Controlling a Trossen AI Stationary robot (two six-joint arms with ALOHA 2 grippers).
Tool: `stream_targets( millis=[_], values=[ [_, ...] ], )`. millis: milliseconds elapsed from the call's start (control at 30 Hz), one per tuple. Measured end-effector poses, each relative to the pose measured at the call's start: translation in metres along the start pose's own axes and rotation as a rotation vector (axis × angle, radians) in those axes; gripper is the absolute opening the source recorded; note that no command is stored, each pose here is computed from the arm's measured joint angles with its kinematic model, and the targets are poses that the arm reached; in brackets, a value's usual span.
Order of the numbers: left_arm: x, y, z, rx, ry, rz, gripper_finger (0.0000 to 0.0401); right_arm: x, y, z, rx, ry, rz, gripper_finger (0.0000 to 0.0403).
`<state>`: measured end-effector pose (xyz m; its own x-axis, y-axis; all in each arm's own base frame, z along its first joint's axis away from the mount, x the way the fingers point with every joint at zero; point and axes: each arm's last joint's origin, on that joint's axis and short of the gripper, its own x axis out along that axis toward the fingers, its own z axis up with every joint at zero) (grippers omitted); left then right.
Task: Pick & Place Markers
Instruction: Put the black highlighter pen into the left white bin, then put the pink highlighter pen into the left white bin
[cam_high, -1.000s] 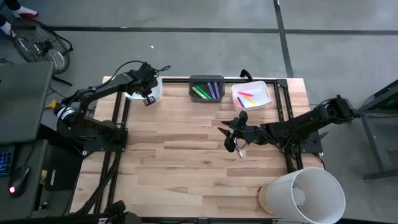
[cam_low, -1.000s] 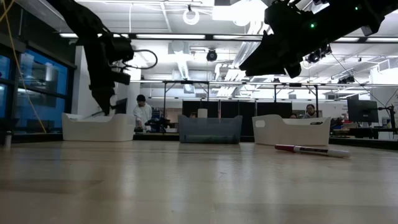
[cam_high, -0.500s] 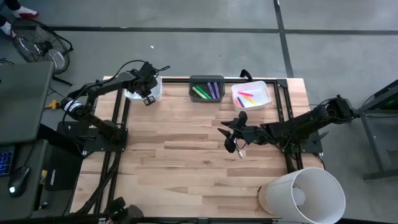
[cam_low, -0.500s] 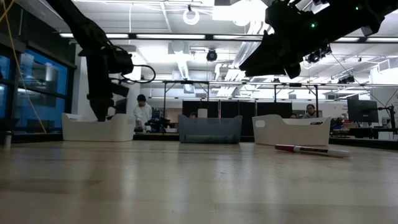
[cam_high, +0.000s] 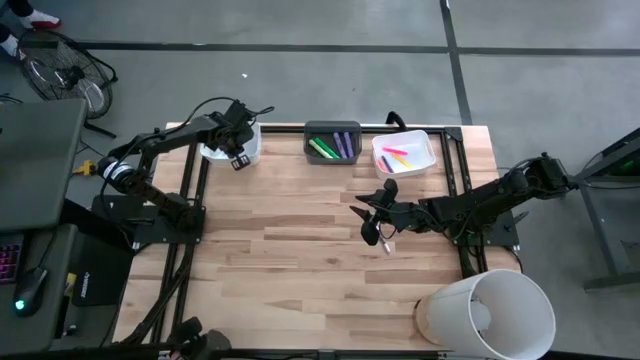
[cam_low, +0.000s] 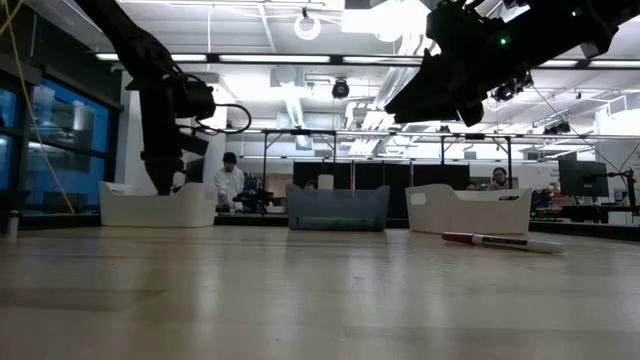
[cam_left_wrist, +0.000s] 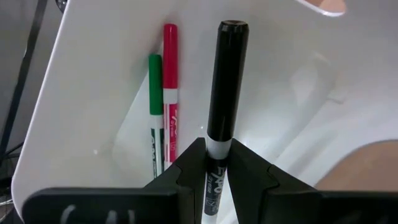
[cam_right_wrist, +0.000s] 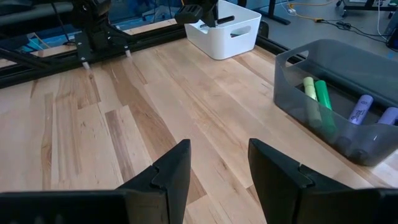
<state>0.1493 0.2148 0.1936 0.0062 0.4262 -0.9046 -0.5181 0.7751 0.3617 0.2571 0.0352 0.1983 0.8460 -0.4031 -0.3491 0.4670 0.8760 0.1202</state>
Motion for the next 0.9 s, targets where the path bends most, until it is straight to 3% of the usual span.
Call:
stream_targets(
  millis=[133,433,900],
  values=[
    [0.0,0.0,0.0,0.0,0.002,-0.001,0.0066,0.0,0.0,0.0,0.0,0.0,0.0,0.015],
    [0.0,-0.001,-0.002,0.007,0.025,-0.007,0.0142,0.0,0.0,0.0,0.0,0.0,0.001,0.015],
    [-0.024,0.003,-0.007,-0.052,-0.047,0.022,0.0147,0.0,0.0,0.0,0.0,0.001,0.002,0.0149]
  ],
)
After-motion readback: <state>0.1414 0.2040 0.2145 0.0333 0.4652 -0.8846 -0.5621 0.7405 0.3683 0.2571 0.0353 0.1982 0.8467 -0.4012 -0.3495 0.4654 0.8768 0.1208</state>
